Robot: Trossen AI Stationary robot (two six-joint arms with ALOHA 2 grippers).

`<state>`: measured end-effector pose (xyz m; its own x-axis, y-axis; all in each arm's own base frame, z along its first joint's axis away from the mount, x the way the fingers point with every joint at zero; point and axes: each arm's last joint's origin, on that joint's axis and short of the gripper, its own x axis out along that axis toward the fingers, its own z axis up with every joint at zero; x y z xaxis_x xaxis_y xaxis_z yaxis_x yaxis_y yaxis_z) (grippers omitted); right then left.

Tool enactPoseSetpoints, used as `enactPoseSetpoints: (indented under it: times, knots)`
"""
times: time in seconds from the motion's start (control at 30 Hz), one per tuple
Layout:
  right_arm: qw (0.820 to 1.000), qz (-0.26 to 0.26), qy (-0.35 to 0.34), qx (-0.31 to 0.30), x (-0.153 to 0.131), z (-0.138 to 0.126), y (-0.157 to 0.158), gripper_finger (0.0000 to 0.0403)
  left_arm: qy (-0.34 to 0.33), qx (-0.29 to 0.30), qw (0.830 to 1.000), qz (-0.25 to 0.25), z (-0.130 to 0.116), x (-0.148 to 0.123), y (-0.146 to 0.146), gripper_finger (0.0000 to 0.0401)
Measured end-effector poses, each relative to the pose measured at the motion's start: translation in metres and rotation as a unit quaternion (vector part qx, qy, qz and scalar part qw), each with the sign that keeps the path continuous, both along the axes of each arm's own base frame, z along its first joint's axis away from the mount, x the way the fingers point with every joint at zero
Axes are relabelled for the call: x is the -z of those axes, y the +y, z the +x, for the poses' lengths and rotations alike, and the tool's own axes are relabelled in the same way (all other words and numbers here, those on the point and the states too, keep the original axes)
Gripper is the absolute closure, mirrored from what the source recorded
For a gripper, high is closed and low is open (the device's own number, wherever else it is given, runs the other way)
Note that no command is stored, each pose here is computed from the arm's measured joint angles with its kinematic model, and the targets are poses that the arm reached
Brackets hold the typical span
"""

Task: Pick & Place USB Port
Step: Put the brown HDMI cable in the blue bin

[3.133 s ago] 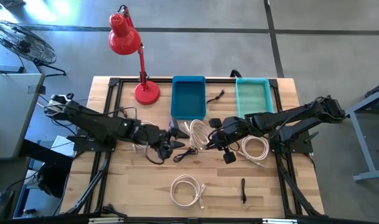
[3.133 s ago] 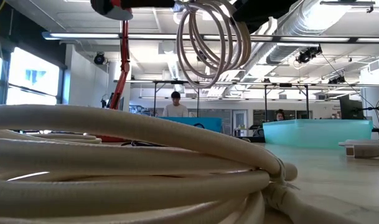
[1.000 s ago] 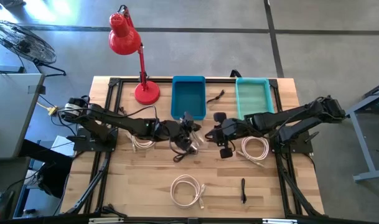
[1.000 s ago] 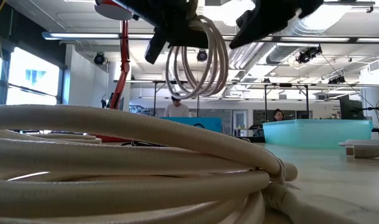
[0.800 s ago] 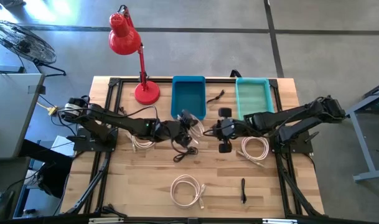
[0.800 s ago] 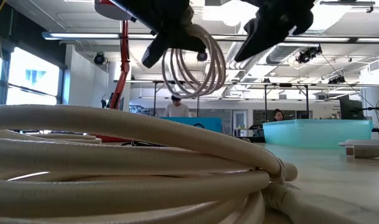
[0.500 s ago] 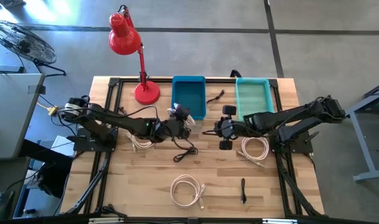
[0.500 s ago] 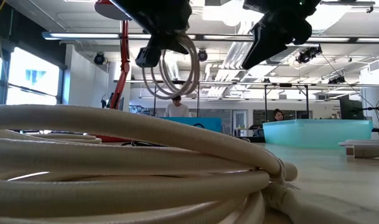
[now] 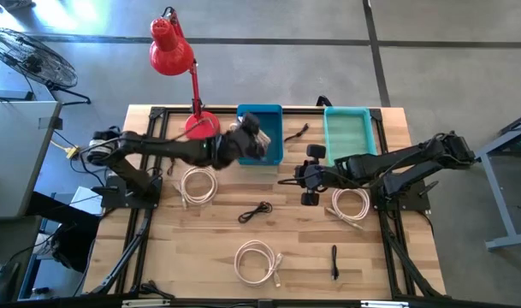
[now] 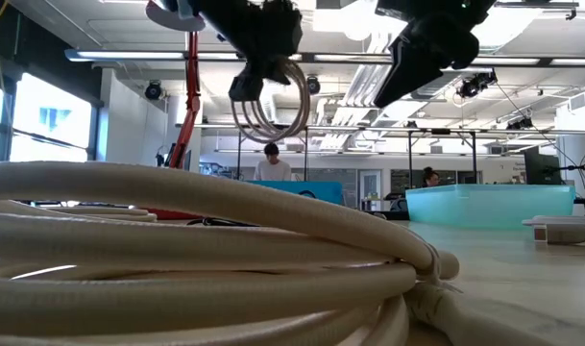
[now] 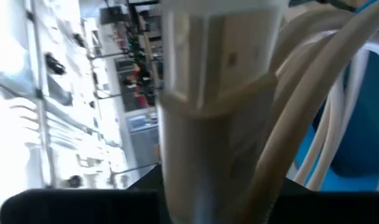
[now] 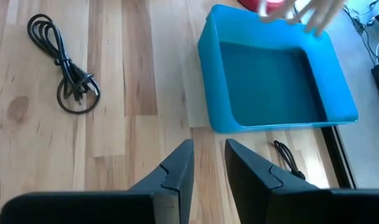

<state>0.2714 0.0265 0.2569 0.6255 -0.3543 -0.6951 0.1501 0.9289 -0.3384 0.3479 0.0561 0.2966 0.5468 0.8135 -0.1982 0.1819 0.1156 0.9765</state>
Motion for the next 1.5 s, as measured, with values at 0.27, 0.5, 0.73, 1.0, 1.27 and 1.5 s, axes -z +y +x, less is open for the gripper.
enactPoseSetpoints:
  times: [0.27,0.5,0.73,1.0,1.27,1.5]
  knots:
    - [1.000,-0.002,0.018,0.000,0.002,-0.003,0.000,0.0320,-0.043,0.018,0.990,-0.136,-0.009,-0.004,0.052,0.0330]
    - [1.000,-0.002,0.020,0.000,0.002,-0.003,0.000,0.0320,-0.047,0.023,0.979,-0.196,-0.013,-0.002,0.072,0.0330]
    - [1.000,-0.004,0.020,0.001,0.002,-0.003,-0.001,0.0320,-0.049,0.026,0.963,-0.265,-0.014,0.013,0.082,0.0330]
    - [1.000,0.013,0.012,0.017,0.003,-0.003,0.000,0.0320,-0.050,0.003,0.947,-0.317,-0.013,0.027,0.087,0.0330]
    - [0.999,0.025,0.008,0.025,0.003,-0.003,0.000,0.0320,-0.058,0.005,0.930,-0.364,-0.013,0.034,0.087,0.0330]
    - [0.999,0.034,0.010,0.022,0.003,-0.003,0.000,0.0320,-0.066,0.024,0.913,-0.403,-0.012,0.035,0.085,0.0330]
